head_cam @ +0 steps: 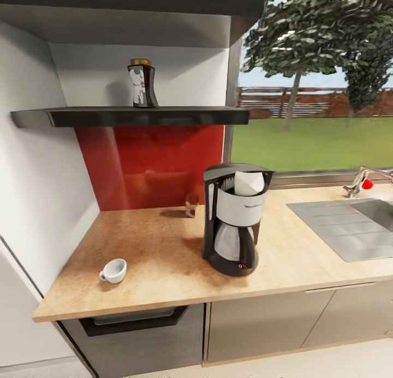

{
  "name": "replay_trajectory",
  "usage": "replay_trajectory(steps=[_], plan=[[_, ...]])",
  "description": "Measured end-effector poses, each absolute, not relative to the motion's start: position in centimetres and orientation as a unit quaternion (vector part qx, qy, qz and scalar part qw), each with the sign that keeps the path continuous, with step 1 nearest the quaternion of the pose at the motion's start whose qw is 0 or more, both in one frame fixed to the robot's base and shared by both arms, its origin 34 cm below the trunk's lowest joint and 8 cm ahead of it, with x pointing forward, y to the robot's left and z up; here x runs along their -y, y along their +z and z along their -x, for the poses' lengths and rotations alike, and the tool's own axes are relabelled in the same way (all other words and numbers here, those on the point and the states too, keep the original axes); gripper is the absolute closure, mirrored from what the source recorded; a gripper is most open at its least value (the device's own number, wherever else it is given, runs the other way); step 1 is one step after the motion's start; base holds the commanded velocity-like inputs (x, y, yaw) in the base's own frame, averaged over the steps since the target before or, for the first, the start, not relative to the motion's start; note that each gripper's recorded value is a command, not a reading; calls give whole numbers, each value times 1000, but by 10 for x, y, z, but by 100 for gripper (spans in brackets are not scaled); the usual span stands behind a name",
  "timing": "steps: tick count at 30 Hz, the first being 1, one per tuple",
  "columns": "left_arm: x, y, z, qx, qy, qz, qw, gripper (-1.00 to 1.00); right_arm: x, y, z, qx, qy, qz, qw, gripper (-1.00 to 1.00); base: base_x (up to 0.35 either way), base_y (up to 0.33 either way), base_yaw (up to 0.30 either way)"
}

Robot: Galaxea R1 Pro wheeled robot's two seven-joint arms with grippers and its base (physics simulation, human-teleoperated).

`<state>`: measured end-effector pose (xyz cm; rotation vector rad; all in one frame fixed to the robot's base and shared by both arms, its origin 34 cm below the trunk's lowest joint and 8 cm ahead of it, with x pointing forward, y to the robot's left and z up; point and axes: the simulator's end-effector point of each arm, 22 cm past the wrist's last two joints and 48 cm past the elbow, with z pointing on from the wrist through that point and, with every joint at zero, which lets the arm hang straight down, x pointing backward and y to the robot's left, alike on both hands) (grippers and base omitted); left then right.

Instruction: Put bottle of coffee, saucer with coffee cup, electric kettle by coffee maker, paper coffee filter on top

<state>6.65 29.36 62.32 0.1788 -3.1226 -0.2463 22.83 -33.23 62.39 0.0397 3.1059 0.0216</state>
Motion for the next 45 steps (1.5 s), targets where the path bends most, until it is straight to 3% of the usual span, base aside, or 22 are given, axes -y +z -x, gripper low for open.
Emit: replay_trajectory(steps=[28, 39, 45], plan=[[-291, 623, -65, 995, -77, -57, 4, -100, 329, 623, -228, -1000, 9, -12, 16, -100, -65, -282, 77], [-294, 623, -67, 996, -75, -54, 1, -100, 330, 623, -228, -1000, 9, -12, 16, -100, 9, -46, 14], [-300, 626, -149, 989, -75, -58, -116, -100, 330, 623, -228, -1000, 8, -14, 17, -100, 0, 0, 235]])
